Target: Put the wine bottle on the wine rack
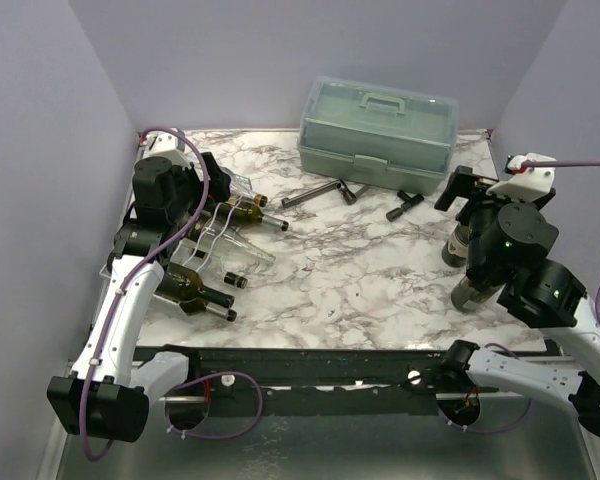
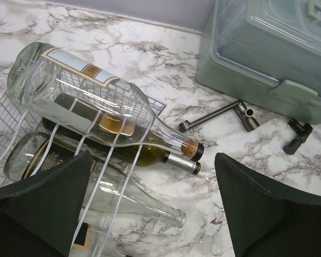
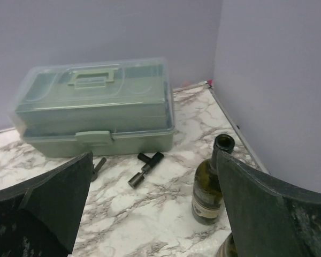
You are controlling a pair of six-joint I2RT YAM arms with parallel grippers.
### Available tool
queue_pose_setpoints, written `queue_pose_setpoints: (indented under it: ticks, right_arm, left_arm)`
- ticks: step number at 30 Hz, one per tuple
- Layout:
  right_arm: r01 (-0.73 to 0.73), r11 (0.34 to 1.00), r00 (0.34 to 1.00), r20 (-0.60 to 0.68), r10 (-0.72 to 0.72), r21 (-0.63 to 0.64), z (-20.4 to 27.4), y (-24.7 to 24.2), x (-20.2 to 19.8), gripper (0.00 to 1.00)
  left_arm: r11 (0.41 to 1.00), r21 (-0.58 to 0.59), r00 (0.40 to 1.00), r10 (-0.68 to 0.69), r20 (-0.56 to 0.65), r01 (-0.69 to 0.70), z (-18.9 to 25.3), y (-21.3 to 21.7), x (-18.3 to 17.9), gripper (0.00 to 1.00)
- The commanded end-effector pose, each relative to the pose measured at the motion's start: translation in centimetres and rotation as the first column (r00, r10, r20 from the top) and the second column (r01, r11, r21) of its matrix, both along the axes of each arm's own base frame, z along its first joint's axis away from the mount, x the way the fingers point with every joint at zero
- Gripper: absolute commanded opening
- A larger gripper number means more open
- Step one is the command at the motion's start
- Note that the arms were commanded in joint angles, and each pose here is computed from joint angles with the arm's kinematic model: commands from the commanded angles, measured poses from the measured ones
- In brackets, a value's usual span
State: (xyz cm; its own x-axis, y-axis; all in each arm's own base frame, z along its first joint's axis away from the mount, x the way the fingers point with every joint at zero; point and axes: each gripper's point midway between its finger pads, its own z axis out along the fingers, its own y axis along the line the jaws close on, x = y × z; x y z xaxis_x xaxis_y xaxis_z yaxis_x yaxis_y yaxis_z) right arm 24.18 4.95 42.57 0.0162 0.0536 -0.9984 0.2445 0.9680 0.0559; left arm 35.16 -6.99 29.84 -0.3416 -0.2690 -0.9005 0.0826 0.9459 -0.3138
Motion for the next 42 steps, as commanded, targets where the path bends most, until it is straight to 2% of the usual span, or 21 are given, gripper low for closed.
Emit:
queue_pose_setpoints:
  ticks: [1,5,8,12,16,20,24,31,38,42]
  right_arm:
    - [0.172,0.984,0.985,-0.015,-0.173,-0.037,0.0,-3.2,-1.2,1.00]
    - [0.209,0.978,0.978,-0.005,-0.209,-0.013,-0.1,-4.9,-2.3,1.00]
    - [0.216,0.976,0.976,-0.018,-0.217,-0.031,-0.7,-5.0,-2.4,0.96]
    - [0.204,0.975,0.975,-0.077,-0.211,-0.083,-2.2,-3.8,-1.7,0.97]
    - [0.187,0.977,0.978,-0.074,-0.195,-0.103,-1.9,-3.0,-1.0,0.97]
    - [0.199,0.967,0.967,-0.129,-0.221,-0.160,-2.7,-2.6,1.6,1.00]
    - [0.241,0.959,0.926,-0.259,-0.273,-0.151,-4.7,-6.1,6.1,1.00]
    - [0.316,0.943,0.856,-0.396,-0.332,-0.106,-7.8,-9.3,9.4,1.00]
    - [0.385,0.918,0.779,-0.502,-0.376,-0.091,-10.7,-12.2,10.2,1.00]
    - [0.343,0.938,0.763,-0.570,-0.306,-0.044,-13.0,-11.5,10.1,1.00]
  left_arm:
    - [1.000,-0.011,1.000,-0.019,-0.003,0.019,0.0,-0.5,-0.1,0.99]
    - [1.000,-0.016,1.000,-0.026,-0.002,0.026,0.1,-0.7,-0.2,0.99]
    - [0.999,-0.019,1.000,-0.031,-0.005,0.031,0.0,-0.8,-0.2,0.99]
    - [0.999,-0.020,0.999,-0.033,-0.008,0.033,0.0,-0.9,-0.2,0.99]
    - [0.999,-0.017,0.999,-0.034,-0.007,0.034,0.0,-1.0,-0.2,0.99]
    - [0.999,-0.017,0.999,-0.039,-0.006,0.038,0.0,-1.1,-0.3,0.99]
    - [0.999,-0.014,0.999,-0.039,-0.004,0.039,0.0,-1.1,-0.3,0.99]
    - [0.999,-0.017,0.999,-0.051,-0.005,0.050,0.0,-1.5,-0.4,0.99]
    - [0.997,-0.034,0.998,-0.068,-0.007,0.068,0.1,-1.9,-0.5,0.99]
    - [0.996,-0.044,0.996,-0.084,-0.010,0.084,0.1,-2.3,-0.5,0.99]
